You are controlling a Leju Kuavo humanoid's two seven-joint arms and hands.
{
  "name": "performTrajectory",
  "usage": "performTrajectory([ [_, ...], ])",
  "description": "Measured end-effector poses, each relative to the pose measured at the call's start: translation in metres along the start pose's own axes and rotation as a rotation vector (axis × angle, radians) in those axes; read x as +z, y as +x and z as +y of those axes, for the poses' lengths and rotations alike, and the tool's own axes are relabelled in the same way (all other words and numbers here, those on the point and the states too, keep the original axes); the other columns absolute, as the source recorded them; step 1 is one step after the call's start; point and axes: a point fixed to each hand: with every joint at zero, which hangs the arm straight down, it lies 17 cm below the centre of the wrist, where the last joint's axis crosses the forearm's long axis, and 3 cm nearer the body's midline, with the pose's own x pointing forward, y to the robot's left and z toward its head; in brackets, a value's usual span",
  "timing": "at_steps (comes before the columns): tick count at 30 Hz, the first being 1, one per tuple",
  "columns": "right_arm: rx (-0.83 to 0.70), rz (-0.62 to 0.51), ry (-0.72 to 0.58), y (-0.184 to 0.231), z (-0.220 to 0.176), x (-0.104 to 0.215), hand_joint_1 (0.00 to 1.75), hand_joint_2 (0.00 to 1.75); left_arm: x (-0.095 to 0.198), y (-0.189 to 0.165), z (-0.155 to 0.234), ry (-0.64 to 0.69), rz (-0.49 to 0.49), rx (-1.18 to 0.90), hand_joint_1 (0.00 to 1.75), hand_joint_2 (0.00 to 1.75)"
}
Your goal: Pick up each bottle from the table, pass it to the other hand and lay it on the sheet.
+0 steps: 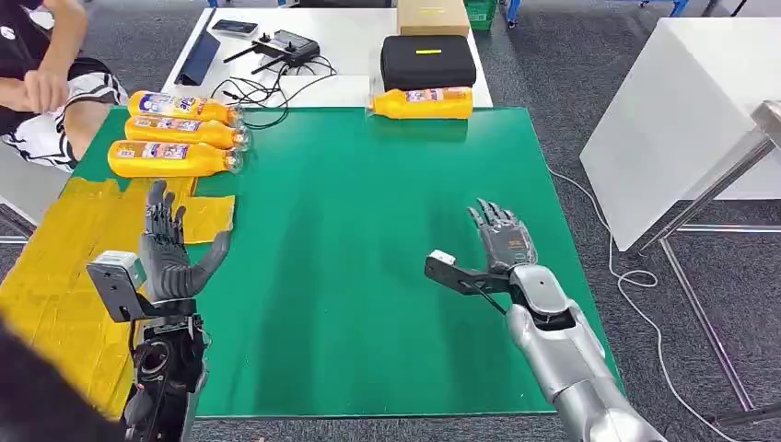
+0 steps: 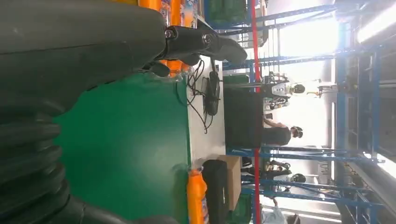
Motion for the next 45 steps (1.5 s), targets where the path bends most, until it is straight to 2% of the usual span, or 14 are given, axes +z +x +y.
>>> performTrajectory([
  [7,-0.003,0.0,-0.006,0.0,0.0,0.0,0.0,1.75,0.001,-0.001,0.0,0.0,0.002,0.001,0.0,1.75],
  [11,-0.087,-0.068,-0.123,0.015,-0.021,0.0,0.0,1.75,0.002,-0.001,-0.003,-0.012,-0.002,-0.034,0.0,1.75],
  [20,-0.133,-0.106,-0.175,0.039,-0.04,0.003,0.0,1.75,0.005,0.006,0.001,-0.005,-0.014,-0.047,0.0,1.75],
  [30,-0.142,-0.113,-0.19,0.045,-0.047,0.003,0.0,1.75,0.007,0.007,0.002,-0.003,-0.017,-0.049,0.0,1.75],
  [45,-0.149,-0.09,-0.162,0.038,-0.03,0.007,0.0,1.75,0.006,0.007,-0.002,-0.019,-0.014,-0.043,0.0,1.75],
])
